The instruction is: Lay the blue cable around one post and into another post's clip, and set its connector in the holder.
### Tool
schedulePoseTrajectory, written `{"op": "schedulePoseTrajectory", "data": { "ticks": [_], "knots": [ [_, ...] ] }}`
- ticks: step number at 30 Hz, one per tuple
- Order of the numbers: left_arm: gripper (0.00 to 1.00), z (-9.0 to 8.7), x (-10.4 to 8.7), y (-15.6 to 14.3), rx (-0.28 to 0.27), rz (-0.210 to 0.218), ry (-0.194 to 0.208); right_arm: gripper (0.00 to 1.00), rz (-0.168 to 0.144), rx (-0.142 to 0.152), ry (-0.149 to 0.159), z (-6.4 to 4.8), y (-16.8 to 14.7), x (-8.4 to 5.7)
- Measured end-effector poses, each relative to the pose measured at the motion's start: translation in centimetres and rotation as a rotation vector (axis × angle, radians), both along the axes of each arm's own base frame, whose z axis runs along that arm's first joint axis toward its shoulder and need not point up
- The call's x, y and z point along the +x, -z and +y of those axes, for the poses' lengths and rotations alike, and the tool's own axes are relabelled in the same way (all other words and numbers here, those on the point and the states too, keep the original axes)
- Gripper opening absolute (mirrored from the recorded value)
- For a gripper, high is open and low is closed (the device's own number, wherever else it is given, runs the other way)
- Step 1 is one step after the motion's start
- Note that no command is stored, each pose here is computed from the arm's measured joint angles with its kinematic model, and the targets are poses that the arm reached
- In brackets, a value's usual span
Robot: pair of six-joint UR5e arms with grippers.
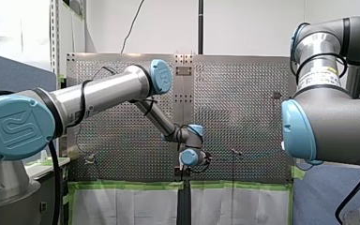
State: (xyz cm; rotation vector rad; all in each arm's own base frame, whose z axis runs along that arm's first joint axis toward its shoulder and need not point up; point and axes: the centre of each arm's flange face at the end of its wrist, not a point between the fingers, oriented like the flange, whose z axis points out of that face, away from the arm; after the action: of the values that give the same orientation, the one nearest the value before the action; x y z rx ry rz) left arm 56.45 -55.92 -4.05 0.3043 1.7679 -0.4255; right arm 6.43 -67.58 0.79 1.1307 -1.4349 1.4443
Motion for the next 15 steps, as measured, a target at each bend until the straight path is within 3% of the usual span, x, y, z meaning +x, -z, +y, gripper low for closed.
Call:
{"op": "schedulePoseTrajectory", "data": {
  "ticks": [15],
  "knots": [
    [0.00, -0.1, 1.7, -1.6, -0.018, -0.037, -0.042, 0.00, 0.009, -0.043, 0.013, -2.1, -1.4, -0.5]
  ]
}}
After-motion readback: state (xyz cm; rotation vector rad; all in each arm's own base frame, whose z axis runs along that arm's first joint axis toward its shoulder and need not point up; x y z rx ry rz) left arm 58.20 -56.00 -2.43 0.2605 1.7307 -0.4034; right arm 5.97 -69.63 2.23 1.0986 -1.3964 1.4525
